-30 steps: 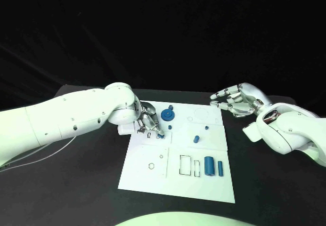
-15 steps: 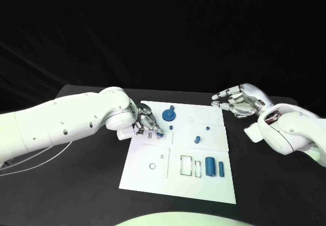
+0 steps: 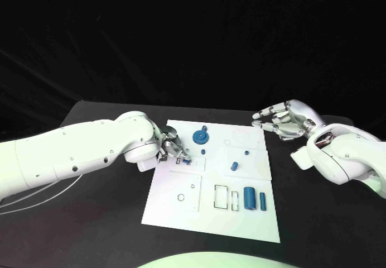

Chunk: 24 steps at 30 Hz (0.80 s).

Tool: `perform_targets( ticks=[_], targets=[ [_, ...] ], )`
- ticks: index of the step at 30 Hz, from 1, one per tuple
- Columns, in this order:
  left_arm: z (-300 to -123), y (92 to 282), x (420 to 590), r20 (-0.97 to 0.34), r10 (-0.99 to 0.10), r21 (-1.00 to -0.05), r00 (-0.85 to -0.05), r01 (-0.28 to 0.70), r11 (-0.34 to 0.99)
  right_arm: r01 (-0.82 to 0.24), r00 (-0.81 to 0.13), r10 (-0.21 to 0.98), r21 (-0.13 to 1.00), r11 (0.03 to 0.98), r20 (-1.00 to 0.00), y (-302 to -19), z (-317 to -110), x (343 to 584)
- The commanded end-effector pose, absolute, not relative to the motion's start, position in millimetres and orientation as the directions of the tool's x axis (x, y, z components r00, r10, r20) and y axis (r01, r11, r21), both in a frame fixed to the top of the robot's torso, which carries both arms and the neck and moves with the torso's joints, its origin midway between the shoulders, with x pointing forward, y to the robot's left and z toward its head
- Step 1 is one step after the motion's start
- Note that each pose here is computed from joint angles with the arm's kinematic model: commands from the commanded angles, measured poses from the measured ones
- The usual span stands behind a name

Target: Assemble the parts on the task board

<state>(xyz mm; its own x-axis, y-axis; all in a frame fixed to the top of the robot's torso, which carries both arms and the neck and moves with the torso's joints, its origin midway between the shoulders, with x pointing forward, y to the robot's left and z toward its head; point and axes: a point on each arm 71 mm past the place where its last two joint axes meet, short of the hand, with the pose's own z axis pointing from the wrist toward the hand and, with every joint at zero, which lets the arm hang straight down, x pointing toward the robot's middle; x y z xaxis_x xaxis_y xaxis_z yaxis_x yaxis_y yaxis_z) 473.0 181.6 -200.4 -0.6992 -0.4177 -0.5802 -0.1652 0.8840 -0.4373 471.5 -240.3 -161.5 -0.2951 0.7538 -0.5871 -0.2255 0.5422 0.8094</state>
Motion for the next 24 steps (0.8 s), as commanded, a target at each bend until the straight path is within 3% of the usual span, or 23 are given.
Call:
perform_targets(
  ticks=[1, 24],
  targets=[
    [-199.6, 181.4, 473.3, -0.624, -0.406, -0.422, -0.668, -0.149, 0.894, -0.230, -0.308, 0.745, 0.806, 0.545, -0.592, -239.4, -162.3, 470.9],
    [-206.6, 172.4, 470.4, -0.646, -0.352, -0.391, -0.677, -0.102, 0.915, -0.230, -0.310, 0.744, 0.806, 0.545, -0.591, -239.5, -162.5, 470.3]
  ],
)
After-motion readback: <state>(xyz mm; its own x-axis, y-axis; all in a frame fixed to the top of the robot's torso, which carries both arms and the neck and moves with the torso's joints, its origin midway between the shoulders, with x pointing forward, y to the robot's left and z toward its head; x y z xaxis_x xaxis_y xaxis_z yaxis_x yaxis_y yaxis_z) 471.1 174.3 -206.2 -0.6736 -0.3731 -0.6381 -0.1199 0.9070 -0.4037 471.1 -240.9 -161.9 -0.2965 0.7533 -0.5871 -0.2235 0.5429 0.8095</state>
